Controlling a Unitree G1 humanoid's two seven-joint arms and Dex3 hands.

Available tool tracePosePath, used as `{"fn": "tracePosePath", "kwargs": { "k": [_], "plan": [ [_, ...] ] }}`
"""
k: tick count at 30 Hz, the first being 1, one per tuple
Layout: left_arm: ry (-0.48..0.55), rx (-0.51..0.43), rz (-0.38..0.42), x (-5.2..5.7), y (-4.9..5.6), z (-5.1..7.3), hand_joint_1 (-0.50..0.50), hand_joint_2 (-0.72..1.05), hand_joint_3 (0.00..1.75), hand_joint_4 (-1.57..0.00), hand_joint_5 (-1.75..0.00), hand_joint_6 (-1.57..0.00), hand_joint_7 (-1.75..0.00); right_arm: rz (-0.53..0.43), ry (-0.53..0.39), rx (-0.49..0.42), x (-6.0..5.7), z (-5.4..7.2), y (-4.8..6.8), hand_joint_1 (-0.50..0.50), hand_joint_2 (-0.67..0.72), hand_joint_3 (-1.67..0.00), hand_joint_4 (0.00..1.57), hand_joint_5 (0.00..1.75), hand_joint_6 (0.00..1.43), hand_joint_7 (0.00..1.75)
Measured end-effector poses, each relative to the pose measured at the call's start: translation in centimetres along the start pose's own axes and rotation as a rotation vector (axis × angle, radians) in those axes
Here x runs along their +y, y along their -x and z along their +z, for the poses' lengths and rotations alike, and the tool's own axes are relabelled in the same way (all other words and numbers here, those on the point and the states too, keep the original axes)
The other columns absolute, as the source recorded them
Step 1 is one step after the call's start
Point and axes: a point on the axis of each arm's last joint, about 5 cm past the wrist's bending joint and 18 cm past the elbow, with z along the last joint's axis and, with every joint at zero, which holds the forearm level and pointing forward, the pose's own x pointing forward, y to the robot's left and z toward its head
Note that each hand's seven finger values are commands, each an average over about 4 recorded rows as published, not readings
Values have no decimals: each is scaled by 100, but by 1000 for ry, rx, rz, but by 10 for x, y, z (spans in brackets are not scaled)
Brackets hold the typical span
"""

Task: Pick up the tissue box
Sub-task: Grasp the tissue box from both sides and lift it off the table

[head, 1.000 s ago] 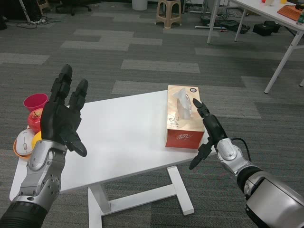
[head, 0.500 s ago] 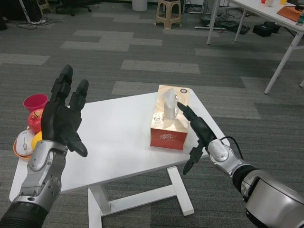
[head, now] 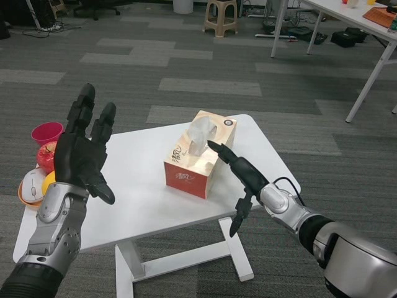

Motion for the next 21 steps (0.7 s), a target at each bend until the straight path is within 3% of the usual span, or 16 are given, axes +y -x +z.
{"fn": "tracePosePath", "kwargs": {
  "k": [5, 10, 17, 21],
  "plan": [
    [2, 0, 0, -1, 0, 0, 50, -55, 0, 0, -21, 0, 0, 41, -16, -25, 3, 1, 4, -42, 28, -8, 0, 0, 0, 14],
    [4, 0, -2, -1, 0, -1, 50, -55, 0, 0, -21, 0, 0, 11, -61, -18, 3, -3, 11, -42, 28, -8, 0, 0, 0, 14],
    [5, 1, -5, -2, 0, -1, 50, -57, 0, 0, -21, 0, 0, -189, -150, -10, -15, -8, 20, -42, 30, -8, 0, 0, 0, 14],
    [6, 2, -7, -2, 0, -1, 50, -55, 0, 0, -21, 0, 0, -256, -175, 6, -21, -12, 23, -43, 28, -8, 0, 0, 0, 10]
  ]
}}
